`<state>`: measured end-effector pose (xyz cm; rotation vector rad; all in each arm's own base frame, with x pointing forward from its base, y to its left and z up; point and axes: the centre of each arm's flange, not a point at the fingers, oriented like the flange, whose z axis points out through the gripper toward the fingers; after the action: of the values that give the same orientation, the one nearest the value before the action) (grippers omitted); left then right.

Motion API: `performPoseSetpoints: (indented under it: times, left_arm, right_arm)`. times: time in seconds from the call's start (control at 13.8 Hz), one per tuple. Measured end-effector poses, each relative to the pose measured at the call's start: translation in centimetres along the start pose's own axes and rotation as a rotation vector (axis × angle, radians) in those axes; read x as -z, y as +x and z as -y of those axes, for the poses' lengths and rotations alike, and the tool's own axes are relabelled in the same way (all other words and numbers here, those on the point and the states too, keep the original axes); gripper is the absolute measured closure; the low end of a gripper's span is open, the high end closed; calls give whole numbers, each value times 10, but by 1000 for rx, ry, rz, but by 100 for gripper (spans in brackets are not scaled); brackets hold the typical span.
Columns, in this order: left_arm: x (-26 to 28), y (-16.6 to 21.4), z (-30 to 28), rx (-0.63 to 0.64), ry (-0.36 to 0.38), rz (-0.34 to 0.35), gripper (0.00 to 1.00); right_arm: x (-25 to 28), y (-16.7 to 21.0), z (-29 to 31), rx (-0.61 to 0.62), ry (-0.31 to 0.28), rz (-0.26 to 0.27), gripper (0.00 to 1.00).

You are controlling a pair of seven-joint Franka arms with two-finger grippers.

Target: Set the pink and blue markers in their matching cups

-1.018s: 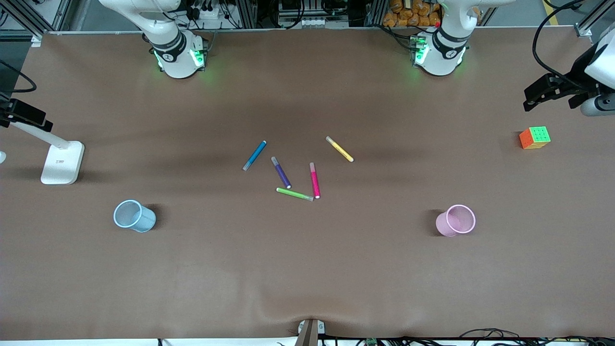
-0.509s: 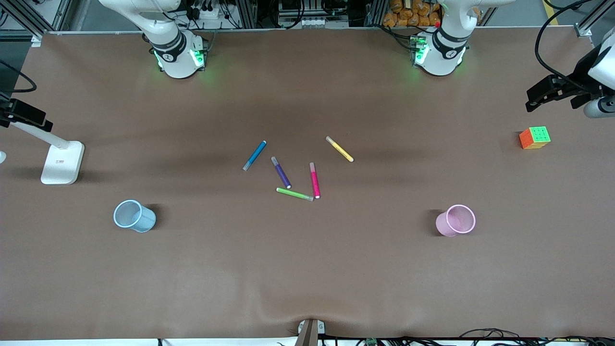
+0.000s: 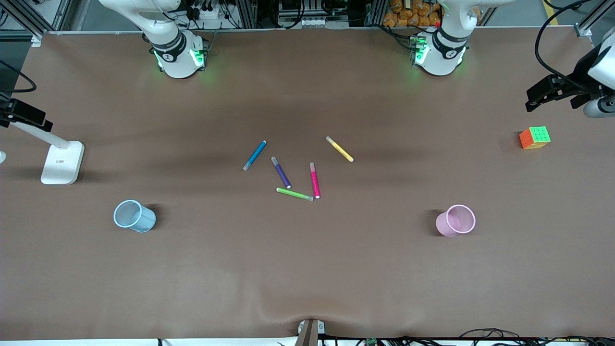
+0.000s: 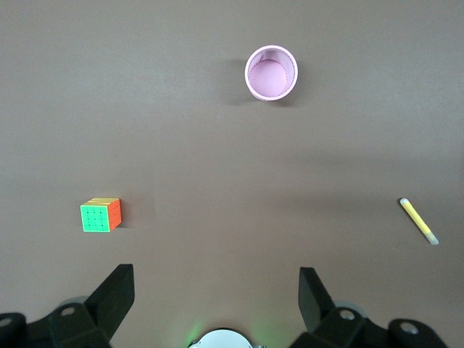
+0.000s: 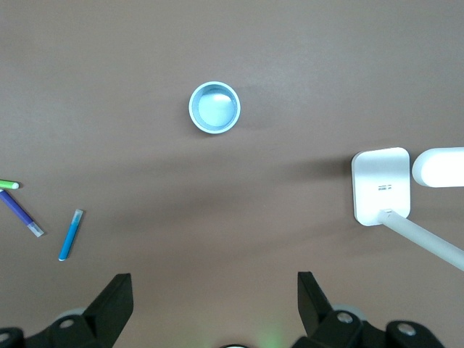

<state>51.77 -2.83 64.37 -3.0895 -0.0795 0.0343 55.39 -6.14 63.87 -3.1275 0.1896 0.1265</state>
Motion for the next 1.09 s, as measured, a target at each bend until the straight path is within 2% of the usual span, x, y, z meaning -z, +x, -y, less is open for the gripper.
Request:
performPoseSetpoints:
  times: [1.09]
  left_arm:
    - [-7,-2,-4,-8,5,38,0]
  right_arm:
    - [0,0,-4,-8,1,1,0]
